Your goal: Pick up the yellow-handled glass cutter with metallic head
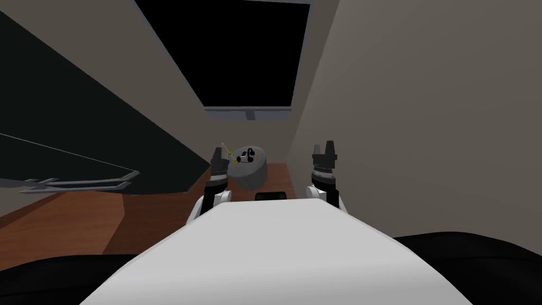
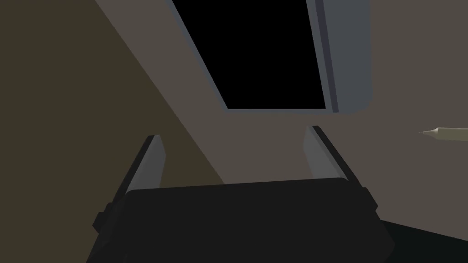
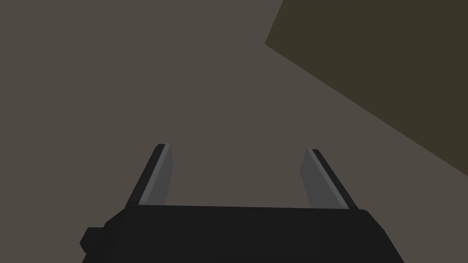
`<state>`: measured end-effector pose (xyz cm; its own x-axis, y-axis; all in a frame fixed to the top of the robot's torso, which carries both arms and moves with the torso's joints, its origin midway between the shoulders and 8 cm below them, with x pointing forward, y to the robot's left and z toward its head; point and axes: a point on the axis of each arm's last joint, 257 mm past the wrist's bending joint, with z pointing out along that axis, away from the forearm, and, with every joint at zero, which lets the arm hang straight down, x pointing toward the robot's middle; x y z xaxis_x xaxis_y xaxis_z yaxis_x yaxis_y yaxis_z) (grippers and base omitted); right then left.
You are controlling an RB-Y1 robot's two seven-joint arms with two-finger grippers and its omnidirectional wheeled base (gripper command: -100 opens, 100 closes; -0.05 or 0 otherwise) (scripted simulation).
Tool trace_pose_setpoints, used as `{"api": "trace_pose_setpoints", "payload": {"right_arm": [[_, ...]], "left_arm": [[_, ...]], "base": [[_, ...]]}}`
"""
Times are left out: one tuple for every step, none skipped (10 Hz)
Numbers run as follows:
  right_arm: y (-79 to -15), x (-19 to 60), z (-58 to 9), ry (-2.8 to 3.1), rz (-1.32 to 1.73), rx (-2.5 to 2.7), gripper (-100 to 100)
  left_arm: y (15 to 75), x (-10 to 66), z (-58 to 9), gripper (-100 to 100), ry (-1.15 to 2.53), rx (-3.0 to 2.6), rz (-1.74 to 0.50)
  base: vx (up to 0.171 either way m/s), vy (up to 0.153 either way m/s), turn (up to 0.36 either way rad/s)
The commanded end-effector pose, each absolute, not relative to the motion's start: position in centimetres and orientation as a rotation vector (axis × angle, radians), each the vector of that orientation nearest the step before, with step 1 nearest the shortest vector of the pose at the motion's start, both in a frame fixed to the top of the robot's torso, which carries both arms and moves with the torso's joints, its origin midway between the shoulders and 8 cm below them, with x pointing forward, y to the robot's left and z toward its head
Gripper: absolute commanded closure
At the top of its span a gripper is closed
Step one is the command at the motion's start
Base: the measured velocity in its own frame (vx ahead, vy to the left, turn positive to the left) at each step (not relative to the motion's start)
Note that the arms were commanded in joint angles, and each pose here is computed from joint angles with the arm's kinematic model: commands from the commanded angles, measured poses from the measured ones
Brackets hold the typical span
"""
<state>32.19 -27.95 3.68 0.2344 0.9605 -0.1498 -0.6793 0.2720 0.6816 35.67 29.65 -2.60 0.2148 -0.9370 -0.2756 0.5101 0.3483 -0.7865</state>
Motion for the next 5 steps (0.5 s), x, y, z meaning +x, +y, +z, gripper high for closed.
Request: {"api": "trace_pose_setpoints", "payload": {"right_arm": [[-27.9,32.2,3.7,0.621,1.204,0.543,0],[-27.9,32.2,3.7,0.621,1.204,0.543,0],[-27.9,32.2,3.7,0.621,1.204,0.543,0],[-27.9,32.2,3.7,0.621,1.204,0.543,0],[-27.9,32.2,3.7,0.621,1.204,0.543,0]], "left_arm": [[29.8,36.0,-4.5,-100,0.924,-0.612,-1.059],[30.1,36.2,-6.0,-100,0.979,-0.613,-1.032],[30.5,36.3,-7.6,-100,1.035,-0.618,-1.002],[31.0,36.4,-9.4,-100,1.092,-0.627,-0.971],[31.7,36.4,-11.3,-100,1.15,-0.64,-0.938]], "base": [[-0.175,-0.003,-0.35],[-0.2,0.004,-0.309],[-0.205,-0.008,-0.322],[-0.182,-0.038,-0.378],[-0.168,-0.057,-0.356]]}}
